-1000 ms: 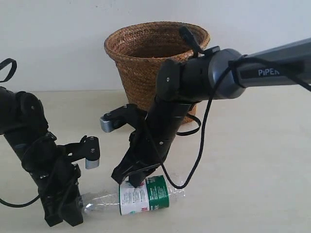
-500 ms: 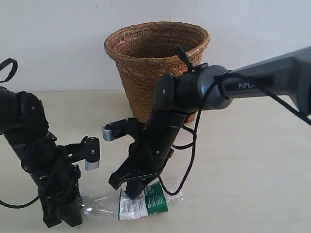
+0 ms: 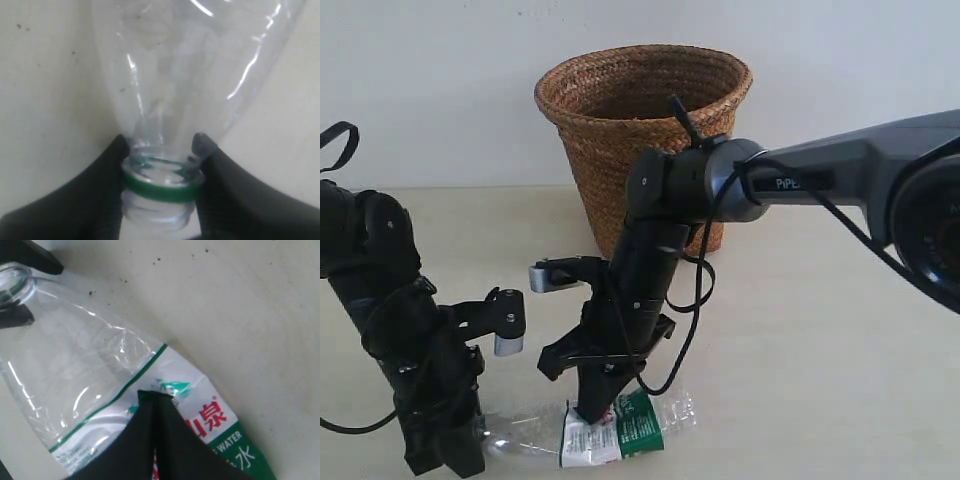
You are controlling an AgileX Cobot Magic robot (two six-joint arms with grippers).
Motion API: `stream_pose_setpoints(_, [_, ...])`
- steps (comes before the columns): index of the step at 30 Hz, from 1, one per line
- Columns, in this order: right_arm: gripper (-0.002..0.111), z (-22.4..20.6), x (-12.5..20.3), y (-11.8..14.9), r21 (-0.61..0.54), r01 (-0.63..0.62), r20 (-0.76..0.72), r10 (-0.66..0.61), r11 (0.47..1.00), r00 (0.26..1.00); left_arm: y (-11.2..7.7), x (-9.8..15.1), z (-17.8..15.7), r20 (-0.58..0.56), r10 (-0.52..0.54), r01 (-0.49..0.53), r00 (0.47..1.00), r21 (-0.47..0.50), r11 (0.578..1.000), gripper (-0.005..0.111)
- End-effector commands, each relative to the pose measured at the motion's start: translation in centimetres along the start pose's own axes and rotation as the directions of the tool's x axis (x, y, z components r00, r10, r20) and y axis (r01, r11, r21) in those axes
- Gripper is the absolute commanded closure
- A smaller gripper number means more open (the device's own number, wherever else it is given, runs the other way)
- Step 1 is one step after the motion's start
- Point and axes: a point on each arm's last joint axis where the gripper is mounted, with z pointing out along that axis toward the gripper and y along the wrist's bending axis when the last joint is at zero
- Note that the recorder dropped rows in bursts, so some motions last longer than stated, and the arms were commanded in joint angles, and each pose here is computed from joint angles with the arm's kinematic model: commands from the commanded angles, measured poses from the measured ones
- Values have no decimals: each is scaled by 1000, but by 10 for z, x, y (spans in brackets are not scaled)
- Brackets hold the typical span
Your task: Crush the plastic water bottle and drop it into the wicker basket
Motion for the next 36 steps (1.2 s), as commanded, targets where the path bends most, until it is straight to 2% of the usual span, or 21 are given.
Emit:
stream_pose_setpoints(1, [108,35,19,-23,48,-15,-185,24,999,982,6,3,10,-1,-65,65,998,-38,997,102])
stream_pose_setpoints(5, [108,24,17,-19,52,-11,-160,19,999,987,6,2,10,0,-65,65,998,-41,997,101])
stream_pose_setpoints(10, [108,-4,15,-3,63,15,-92,-10,998,996,6,3,10,-3,-46,46,999,-35,998,70])
stream_pose_setpoints(11, [108,-11,14,1,61,19,-74,-15,998,997,6,3,10,-3,-34,34,999,-34,999,69])
stream_pose_setpoints(12, [108,-19,14,6,57,25,-51,-22,998,998,6,3,10,-6,-25,25,1000,-35,999,72])
stream_pose_setpoints(16, [108,-55,16,26,78,62,32,-65,995,997,9,1,7,-6,2,-2,1000,-49,999,102])
stream_pose_setpoints(20, [108,-89,22,45,105,109,111,-120,989,987,12,-3,2,12,8,-7,1000,-76,997,102])
stream_pose_setpoints(25, [108,-115,29,60,128,134,168,-155,983,973,14,-11,-15,68,41,-25,997,-215,976,102])
stream_pose_setpoints(31, [108,-109,32,57,137,129,168,-151,982,974,2,-15,-14,-16,193,-187,981,-340,922,102])
stream_pose_setpoints(36, [108,-95,31,47,167,98,221,-134,981,966,-2,-18,-3,-12,234,-217,972,-419,882,102])
